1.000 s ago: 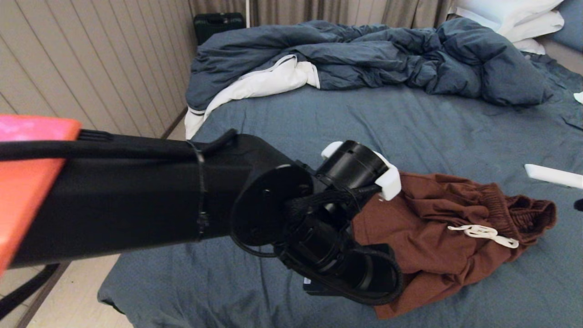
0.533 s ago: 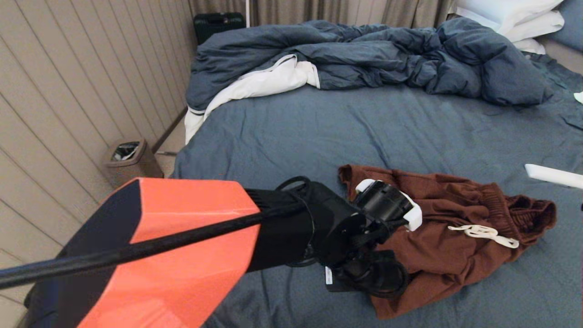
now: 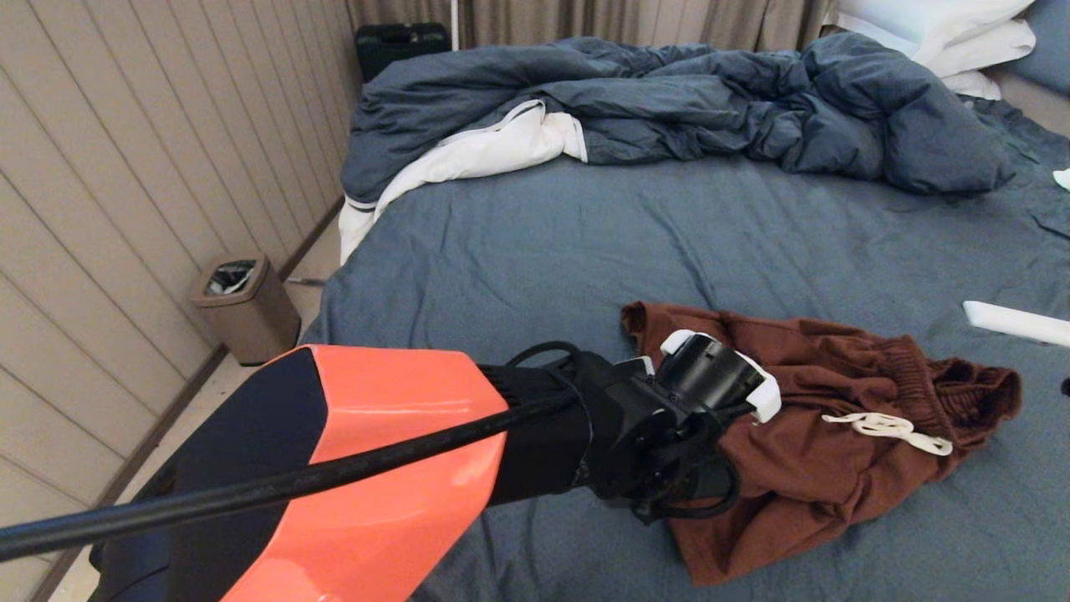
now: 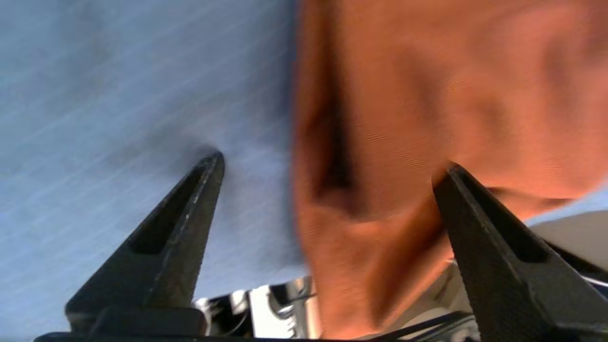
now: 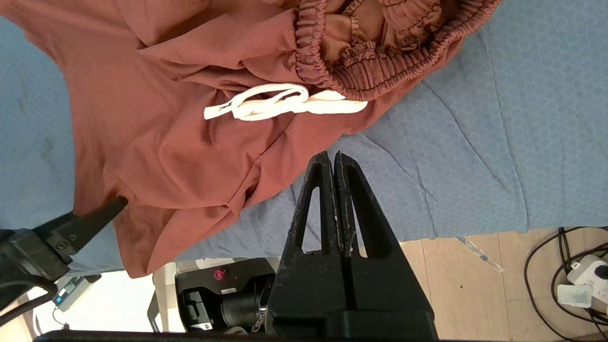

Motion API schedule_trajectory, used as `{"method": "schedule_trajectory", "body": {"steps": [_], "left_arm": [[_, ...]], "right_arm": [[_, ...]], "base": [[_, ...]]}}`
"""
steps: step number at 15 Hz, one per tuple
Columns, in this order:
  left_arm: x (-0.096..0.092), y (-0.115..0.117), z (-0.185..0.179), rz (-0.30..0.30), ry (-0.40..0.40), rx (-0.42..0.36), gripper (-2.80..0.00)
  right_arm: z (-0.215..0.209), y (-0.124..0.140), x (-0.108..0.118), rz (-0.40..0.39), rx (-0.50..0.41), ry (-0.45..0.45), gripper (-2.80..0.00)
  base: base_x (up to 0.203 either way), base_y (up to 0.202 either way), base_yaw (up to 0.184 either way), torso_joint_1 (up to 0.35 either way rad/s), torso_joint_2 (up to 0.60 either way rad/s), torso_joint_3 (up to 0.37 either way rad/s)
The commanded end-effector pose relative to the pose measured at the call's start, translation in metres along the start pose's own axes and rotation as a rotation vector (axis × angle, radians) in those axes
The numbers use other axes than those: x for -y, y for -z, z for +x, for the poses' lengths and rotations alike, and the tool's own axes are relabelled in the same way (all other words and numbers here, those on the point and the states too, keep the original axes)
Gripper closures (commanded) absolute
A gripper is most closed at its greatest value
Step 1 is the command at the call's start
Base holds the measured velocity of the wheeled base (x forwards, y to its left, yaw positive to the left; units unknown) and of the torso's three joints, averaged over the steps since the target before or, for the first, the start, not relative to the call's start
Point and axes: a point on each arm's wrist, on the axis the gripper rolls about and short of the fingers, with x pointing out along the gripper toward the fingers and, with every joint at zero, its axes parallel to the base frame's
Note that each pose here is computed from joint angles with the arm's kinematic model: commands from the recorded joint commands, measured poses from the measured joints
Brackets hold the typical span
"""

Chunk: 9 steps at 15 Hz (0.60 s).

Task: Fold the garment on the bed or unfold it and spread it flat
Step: Unford the brown shorts

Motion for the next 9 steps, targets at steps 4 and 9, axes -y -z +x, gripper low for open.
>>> {"method": "schedule_trajectory", "body": {"steps": [4,9], "left_arm": [[0.015,0.013,-0.009,0.021,0.051,-0.013,-2.80],[0.028,0.042,0.002,0.073,0.074,-0.045,-2.80]], "right_arm": [[0.000,0.001,0.000,0.004,-0.005,-0.003,0.00],[0.005,0.002,0.003,0.010,-0.006,-0.013,0.00]], "base": [[0.000,0.000,0.000,0.000,0.00,0.000],[0.000,0.000,0.000,0.000,0.00,0.000]]}}
